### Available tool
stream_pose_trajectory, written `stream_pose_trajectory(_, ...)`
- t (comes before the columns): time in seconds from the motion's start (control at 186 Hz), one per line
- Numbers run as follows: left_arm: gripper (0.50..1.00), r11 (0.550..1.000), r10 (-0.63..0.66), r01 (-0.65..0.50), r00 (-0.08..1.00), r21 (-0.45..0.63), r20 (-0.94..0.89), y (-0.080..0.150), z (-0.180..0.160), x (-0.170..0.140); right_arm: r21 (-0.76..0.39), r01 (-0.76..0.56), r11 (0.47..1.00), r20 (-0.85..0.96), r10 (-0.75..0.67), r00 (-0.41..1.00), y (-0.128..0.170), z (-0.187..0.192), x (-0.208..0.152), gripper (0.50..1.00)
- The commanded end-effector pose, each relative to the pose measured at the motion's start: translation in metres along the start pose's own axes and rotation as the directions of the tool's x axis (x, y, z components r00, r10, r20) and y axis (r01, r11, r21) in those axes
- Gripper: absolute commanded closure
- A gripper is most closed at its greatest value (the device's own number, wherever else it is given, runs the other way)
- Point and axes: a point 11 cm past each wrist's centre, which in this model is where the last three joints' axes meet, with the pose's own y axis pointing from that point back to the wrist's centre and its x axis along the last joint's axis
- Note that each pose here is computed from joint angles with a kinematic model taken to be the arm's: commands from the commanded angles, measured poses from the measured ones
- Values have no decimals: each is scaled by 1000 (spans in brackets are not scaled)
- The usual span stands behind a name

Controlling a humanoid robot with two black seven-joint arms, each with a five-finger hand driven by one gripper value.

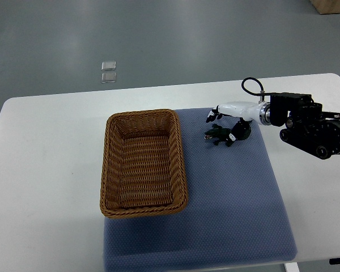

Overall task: Place crocodile in brown basket with right hand
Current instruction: 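Close the right hand fingers around the crocodile's body, then lift the crocodile with the right hand and carry it over the basket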

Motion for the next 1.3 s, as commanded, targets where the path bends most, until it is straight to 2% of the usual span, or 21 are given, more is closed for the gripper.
stream_pose_trajectory(0.0,500,1000,-1,1,1000,0,0,0,0,0,-3,9,1000,-9,-9,1000,0,1,-3,738)
stream_pose_trajectory(0.048,500,1000,-1,1,1000,0,0,0,0,0,-3,12,1000,-10,-12,1000,0,1,-4,746)
stream_pose_trajectory(0.129,500,1000,-1,1,1000,0,0,0,0,0,-3,11,1000,-12,-11,1000,0,1,-3,793)
stream_pose_trajectory(0.215,500,1000,-1,1,1000,0,0,0,0,0,-3,11,1000,-14,-11,1000,0,0,-2,885)
stream_pose_trajectory(0.258,500,1000,1,-1,1000,0,0,0,0,0,-1,10,1000,-15,-10,1000,0,0,-1,908)
stream_pose_trajectory(0.36,500,1000,-1,1,1000,0,0,0,0,0,-1,18,1000,-17,-18,1000,0,0,-1,1000)
stream_pose_trajectory(0.746,500,1000,1,-1,1000,0,0,0,0,0,1,24,1000,-21,-24,999,1,0,-1,1000)
stream_pose_trajectory(1.294,500,1000,-1,1,1000,0,0,0,0,0,33,-50,998,-27,51,998,9,-4,38,1000)
